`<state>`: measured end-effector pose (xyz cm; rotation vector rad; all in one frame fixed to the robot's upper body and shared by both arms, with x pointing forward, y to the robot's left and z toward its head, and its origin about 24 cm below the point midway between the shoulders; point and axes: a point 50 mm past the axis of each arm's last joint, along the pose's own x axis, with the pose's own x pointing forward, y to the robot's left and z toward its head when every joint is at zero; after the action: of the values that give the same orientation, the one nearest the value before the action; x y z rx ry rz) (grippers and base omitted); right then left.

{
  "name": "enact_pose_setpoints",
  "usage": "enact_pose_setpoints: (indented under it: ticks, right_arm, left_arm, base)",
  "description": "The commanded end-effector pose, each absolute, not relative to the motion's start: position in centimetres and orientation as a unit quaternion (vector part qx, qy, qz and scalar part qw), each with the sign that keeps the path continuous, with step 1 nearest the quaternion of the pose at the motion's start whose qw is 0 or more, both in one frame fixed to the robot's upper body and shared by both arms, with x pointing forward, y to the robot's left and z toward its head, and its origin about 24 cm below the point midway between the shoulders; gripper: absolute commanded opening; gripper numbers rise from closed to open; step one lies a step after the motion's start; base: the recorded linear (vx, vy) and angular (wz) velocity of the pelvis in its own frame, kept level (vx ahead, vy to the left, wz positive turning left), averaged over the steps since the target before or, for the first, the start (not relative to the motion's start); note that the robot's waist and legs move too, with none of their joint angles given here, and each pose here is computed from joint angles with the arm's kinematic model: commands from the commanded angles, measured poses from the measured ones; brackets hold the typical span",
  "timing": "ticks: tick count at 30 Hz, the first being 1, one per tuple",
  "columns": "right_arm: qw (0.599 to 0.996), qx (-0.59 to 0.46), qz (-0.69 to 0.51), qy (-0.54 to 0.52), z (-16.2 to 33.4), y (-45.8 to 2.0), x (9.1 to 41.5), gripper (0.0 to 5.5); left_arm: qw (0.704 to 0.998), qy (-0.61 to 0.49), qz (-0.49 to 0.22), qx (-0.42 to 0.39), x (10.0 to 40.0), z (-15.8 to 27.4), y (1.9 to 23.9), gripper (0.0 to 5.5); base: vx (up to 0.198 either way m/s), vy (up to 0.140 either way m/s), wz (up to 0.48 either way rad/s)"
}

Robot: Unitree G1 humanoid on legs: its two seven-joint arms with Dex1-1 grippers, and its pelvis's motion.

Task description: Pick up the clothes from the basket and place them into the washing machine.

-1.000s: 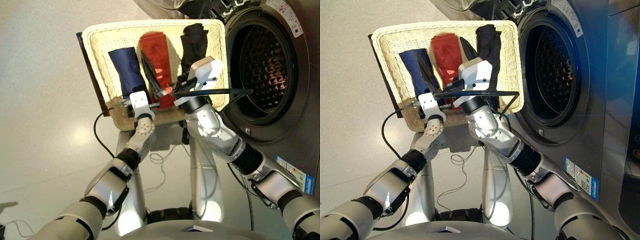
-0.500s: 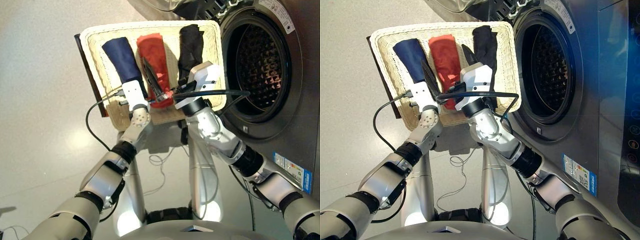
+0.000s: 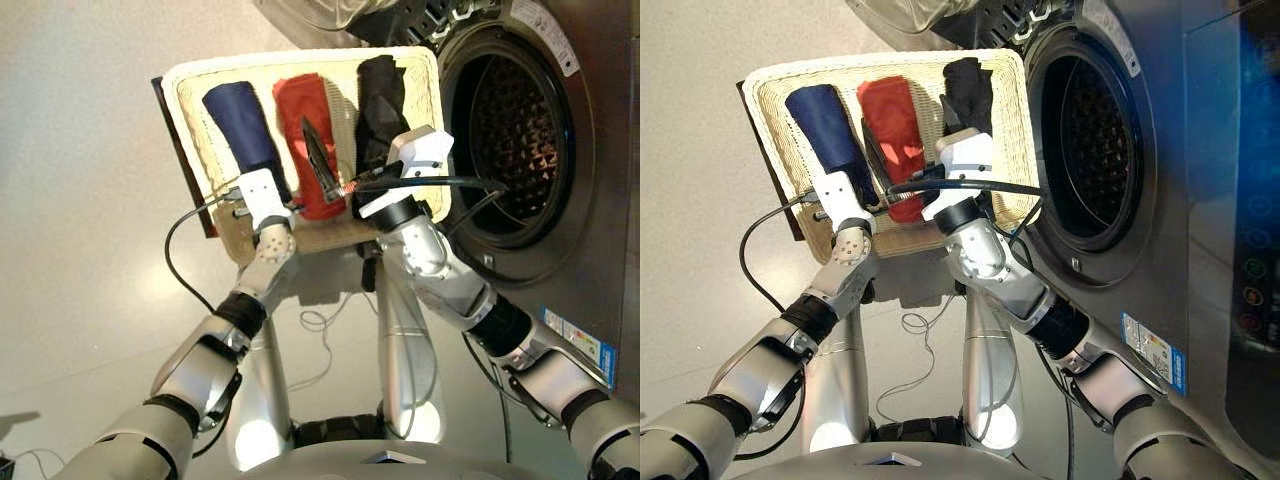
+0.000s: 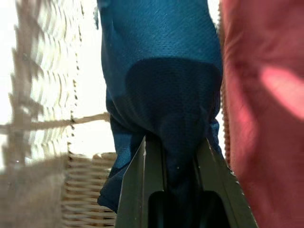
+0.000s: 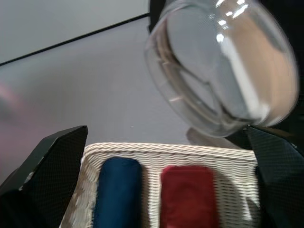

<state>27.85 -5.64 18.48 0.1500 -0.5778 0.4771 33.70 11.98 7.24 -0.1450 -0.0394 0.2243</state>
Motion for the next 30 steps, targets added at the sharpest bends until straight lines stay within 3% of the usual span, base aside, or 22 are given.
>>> enact_pose_setpoints:
  ticks: [1,7,17,30]
  right_arm:
    - [0.914,0.105,0.231,-0.317,20.5,-7.4,27.3,5.5]
    - [0.934,0.11,0.202,-0.275,18.3,-9.4,27.7,5.5]
    - [0.932,0.127,0.224,-0.254,17.4,-11.2,27.3,5.5]
    - [0.859,0.15,0.401,-0.281,23.0,-7.5,26.8,5.5]
  left_arm:
    - [0.991,-0.08,0.06,-0.087,32.9,9.1,10.8,0.0]
    - [0.993,-0.109,0.013,-0.04,30.8,9.1,12.2,0.0]
    - [0.975,-0.211,-0.067,0.027,27.8,12.1,14.4,0.0]
    - [0.867,-0.394,-0.2,0.231,24.6,18.1,12.5,0.0]
  base:
    - [0.0,0.0,0.0]
    - [0.009,0.0,0.004]
    - [0.01,0.0,0.003]
    - [0.0,0.0,0.0]
